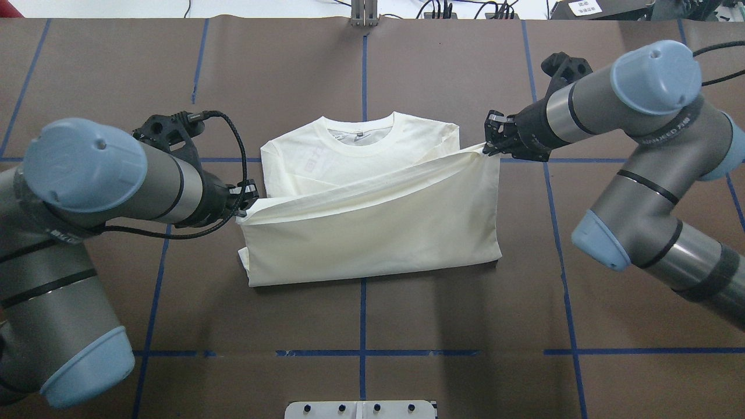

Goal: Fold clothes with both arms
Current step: 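Grasp the hem corners and fold the bottom up toward the collar with both grippers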

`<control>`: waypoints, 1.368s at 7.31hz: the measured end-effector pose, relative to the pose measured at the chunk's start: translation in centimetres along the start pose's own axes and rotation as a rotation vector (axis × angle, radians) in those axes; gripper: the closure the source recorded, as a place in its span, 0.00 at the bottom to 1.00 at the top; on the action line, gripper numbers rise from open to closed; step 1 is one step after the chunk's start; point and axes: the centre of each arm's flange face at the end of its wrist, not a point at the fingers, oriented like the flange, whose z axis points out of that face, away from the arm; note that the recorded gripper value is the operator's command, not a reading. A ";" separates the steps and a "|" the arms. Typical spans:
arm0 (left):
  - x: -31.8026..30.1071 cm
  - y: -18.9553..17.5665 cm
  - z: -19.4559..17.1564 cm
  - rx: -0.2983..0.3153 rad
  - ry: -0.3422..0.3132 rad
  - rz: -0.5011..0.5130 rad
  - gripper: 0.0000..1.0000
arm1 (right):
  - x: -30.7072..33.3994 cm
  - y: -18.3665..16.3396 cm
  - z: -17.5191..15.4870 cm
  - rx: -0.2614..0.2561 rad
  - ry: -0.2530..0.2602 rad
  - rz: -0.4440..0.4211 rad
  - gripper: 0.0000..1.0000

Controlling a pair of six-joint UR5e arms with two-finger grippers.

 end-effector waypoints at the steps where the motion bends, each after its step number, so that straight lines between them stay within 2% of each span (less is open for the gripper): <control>1: 0.2 -2.6 2.7 0.028 0.009 -0.019 1.00 | -1.6 -2.4 1.7 0.021 0.017 0.004 1.00; 3: -0.1 -6.9 8.6 0.064 0.025 -0.044 1.00 | -4.0 -5.9 5.6 0.053 0.071 0.024 1.00; 5: -0.9 -10.4 12.2 0.093 0.020 -0.067 1.00 | -4.3 -7.8 8.6 0.066 0.097 0.034 1.00; 7: -0.7 -12.0 13.5 0.108 0.026 -0.080 1.00 | -3.5 -8.6 10.2 0.068 0.096 0.033 1.00; 9: 0.7 -12.2 13.3 0.107 0.041 -0.082 1.00 | -3.7 -8.4 10.5 0.066 0.091 0.029 1.00; 10: 1.2 -12.1 13.2 0.106 0.043 -0.082 1.00 | -3.9 -8.2 10.6 0.062 0.087 0.023 0.96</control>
